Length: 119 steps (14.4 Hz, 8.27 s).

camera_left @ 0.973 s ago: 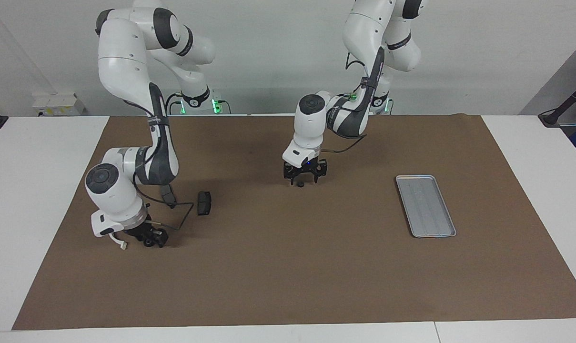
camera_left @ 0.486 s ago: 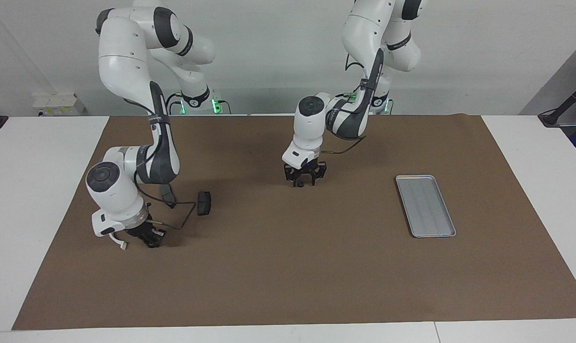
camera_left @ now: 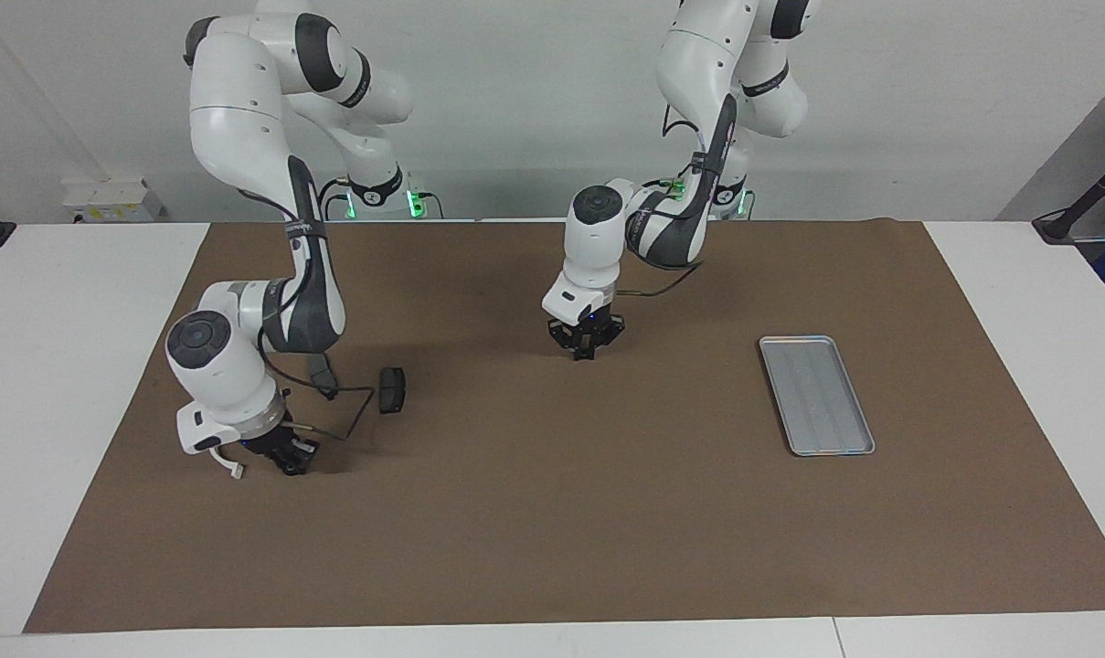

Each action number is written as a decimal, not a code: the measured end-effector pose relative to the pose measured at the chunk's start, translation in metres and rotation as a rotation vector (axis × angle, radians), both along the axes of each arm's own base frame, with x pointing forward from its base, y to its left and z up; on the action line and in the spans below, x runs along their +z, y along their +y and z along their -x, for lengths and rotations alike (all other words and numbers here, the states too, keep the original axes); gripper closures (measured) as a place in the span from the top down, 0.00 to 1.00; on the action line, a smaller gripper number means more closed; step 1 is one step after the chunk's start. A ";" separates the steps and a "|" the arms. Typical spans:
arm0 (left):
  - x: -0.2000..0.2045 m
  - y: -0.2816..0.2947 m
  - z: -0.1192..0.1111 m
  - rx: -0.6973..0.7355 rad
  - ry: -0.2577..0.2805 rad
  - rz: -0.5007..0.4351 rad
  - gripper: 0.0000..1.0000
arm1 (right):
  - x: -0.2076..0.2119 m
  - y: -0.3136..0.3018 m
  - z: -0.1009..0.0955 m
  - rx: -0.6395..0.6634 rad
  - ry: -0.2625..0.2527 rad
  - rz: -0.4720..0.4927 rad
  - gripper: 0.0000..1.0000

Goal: Pick bearing gear from pile to tray

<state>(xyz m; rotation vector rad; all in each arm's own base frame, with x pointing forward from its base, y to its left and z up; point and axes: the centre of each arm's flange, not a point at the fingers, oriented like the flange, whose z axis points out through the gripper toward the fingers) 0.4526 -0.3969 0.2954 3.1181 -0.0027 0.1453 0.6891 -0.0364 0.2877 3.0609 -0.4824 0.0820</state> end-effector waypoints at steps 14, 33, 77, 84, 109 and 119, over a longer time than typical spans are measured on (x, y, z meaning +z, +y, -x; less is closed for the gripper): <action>0.158 0.371 -0.154 -0.096 0.055 -0.059 0.24 | 0.086 0.002 0.017 0.084 0.074 0.051 0.35; 0.037 0.399 -0.099 -0.135 0.062 -0.017 0.24 | 0.227 0.375 0.159 -0.084 0.074 -0.080 0.35; 0.104 0.364 -0.137 -0.100 0.063 -0.007 1.00 | 0.002 0.452 0.189 -0.163 0.027 -0.071 0.64; 0.106 0.322 -0.135 -0.058 0.047 0.000 1.00 | 0.055 0.436 0.151 -0.232 0.003 -0.080 1.00; 0.082 0.011 -0.018 0.061 0.045 0.000 1.00 | 0.215 0.124 0.070 0.206 0.000 -0.003 1.00; 0.020 -0.036 -0.002 0.054 0.064 -0.019 1.00 | 0.215 0.107 0.069 0.222 0.005 -0.001 1.00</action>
